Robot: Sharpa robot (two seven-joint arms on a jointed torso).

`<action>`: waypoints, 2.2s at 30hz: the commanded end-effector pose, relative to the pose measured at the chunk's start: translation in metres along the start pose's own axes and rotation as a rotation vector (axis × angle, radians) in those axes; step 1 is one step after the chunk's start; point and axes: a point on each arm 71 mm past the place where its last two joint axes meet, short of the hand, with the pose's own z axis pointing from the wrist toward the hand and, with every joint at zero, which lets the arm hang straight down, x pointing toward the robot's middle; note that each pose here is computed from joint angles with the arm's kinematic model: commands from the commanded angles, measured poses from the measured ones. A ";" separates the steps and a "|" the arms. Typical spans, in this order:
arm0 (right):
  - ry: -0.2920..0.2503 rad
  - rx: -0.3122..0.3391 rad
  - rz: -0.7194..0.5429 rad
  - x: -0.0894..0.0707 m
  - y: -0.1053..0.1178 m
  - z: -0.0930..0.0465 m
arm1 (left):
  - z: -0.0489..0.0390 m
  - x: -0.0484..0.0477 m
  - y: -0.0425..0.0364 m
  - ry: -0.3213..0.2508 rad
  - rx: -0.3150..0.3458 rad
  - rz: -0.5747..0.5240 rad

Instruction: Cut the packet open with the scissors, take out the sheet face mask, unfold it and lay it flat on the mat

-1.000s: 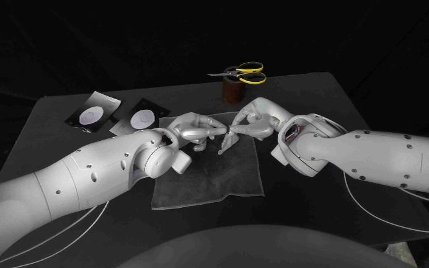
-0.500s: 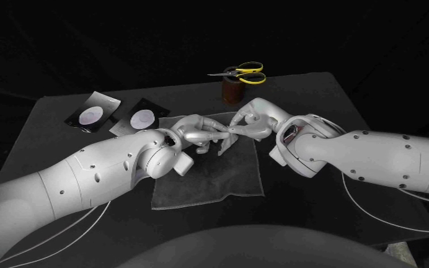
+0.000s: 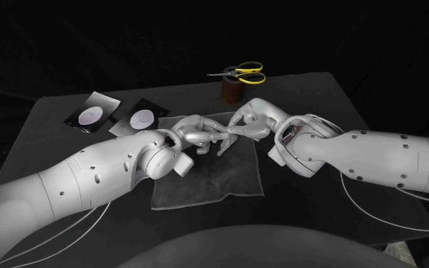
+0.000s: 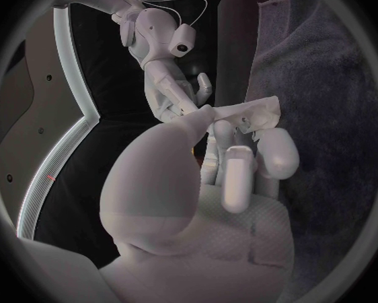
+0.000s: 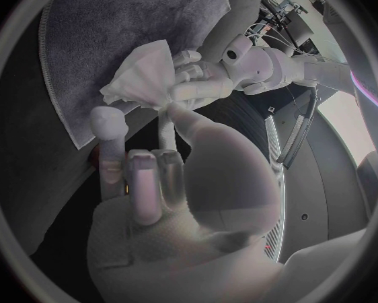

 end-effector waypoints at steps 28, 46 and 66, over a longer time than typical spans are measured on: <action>0.007 -0.005 0.003 0.001 0.000 -0.002 | 0.0001 -0.0032 -0.0026 -0.039 0.034 -0.046; -0.009 0.019 -0.008 -0.005 -0.009 -0.001 | -0.0036 -0.0069 -0.0004 -0.042 0.025 -0.117; -0.003 0.011 -0.005 -0.003 -0.006 -0.002 | -0.0036 -0.0040 0.0061 -0.014 -0.070 -0.122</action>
